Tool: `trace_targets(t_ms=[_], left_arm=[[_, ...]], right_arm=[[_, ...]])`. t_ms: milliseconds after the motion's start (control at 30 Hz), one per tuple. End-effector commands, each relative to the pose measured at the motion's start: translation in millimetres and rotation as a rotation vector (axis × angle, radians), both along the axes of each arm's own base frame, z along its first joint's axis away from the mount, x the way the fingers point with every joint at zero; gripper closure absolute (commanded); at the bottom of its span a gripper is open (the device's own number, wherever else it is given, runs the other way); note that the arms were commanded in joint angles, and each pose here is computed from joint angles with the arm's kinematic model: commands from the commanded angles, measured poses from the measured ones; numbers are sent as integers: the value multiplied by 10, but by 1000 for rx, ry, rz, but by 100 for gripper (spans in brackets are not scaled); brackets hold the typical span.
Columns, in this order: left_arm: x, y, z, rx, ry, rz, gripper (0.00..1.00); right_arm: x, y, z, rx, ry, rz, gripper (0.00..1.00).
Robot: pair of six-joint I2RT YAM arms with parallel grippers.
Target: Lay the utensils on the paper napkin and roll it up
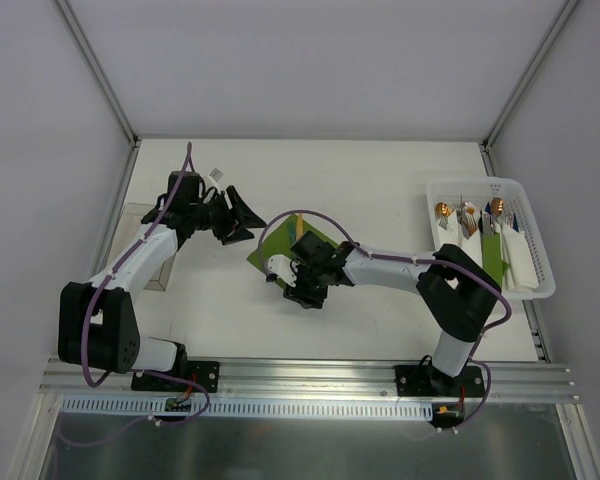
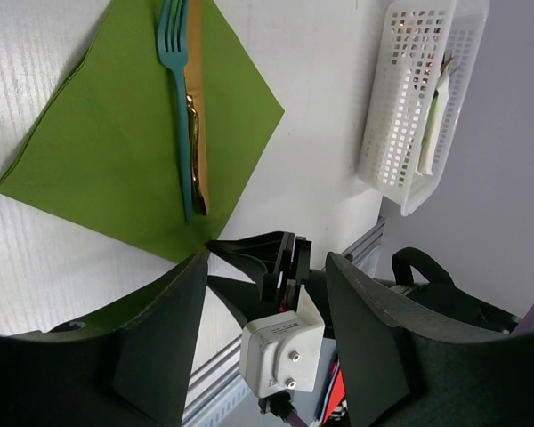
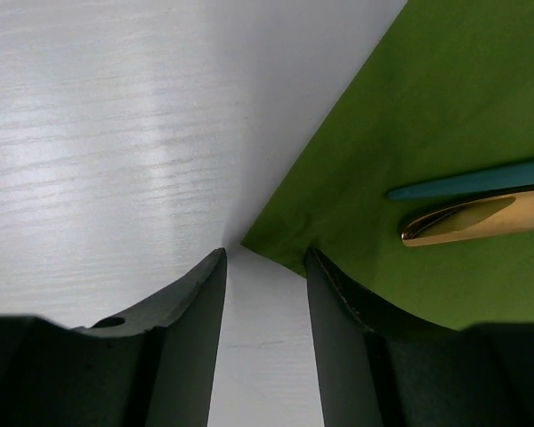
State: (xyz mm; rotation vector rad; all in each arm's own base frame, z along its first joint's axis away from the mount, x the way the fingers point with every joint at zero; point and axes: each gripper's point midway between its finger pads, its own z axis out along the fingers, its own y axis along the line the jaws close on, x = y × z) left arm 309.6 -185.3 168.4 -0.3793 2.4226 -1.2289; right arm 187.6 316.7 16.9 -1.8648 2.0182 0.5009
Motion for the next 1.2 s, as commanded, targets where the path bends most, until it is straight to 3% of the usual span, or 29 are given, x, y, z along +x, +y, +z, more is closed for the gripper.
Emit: trace_targets(t_ms=[0,100,200,233,700,867,1167], left_arm=[[-9,7,112,-26,-42,-11,44],[-17,22,113,-27,-42,-7,44],[-17,32,114,-27,-42,-3,44],[-18,30,111,-28,-41,-5,44],[-39,50,76,-25,-40,-9,44],[-64,54,43,-20,-40,-16,44],[-280,102,-121,2,-70,-29,40]], right_arm=[[40,92,-43,12,-12,11,56],[27,83,-70,9,-5,10,65],[-8,71,-76,6,8,14,85],[-20,65,-77,5,12,15,100],[-193,72,382,91,61,13,100],[-145,105,470,104,71,4,100],[162,101,525,141,222,-94,100]])
